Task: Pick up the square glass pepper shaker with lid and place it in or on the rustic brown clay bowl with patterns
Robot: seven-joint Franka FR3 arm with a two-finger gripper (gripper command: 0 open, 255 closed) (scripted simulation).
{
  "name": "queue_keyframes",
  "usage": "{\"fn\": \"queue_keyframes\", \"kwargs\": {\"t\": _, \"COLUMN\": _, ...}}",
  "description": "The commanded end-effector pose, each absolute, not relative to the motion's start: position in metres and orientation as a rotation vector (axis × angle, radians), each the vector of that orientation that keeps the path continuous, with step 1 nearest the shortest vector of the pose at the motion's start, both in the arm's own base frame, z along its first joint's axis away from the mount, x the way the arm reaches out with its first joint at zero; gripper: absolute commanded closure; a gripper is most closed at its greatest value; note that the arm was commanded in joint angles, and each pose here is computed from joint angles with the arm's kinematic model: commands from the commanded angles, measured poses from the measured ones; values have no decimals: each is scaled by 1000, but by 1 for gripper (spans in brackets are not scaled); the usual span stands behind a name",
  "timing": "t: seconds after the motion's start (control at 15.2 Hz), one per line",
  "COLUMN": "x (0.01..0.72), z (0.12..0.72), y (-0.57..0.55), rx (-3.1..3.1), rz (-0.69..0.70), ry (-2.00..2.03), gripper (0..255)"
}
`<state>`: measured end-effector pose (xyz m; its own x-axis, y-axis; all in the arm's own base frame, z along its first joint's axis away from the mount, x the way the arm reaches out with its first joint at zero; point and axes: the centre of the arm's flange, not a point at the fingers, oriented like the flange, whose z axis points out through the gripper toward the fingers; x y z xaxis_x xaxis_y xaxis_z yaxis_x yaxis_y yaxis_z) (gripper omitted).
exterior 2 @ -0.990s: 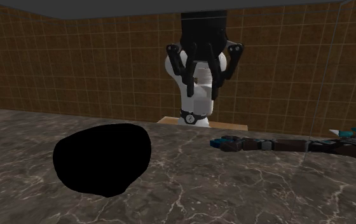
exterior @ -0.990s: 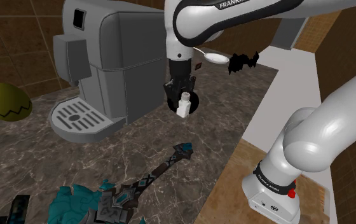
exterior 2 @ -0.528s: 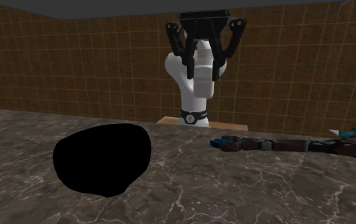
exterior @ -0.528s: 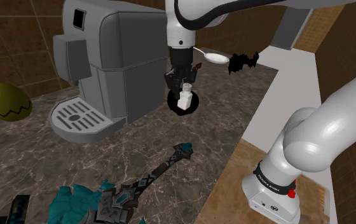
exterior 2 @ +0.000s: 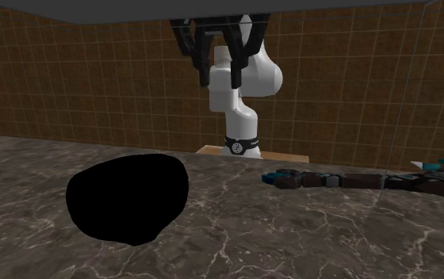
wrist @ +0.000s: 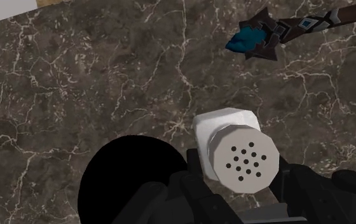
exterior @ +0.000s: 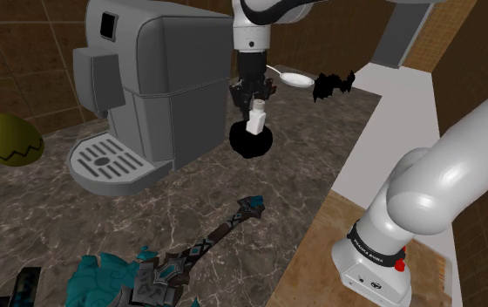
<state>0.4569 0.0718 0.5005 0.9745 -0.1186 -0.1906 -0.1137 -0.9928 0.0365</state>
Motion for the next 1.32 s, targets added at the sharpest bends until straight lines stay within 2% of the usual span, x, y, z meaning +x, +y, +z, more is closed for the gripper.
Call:
{"fn": "queue_keyframes", "kwargs": {"t": 0.0, "x": 473, "z": 504, "y": 52, "rx": 3096, "rz": -301, "ry": -180, "gripper": 255}}
{"fn": "queue_keyframes", "kwargs": {"t": 0.59, "x": 545, "z": 508, "y": -46, "rx": 3096, "rz": -301, "ry": -180, "gripper": 255}}
{"fn": "queue_keyframes", "kwargs": {"t": 1.25, "x": 545, "z": 455, "y": -46, "rx": 3096, "rz": -301, "ry": -180, "gripper": 255}}
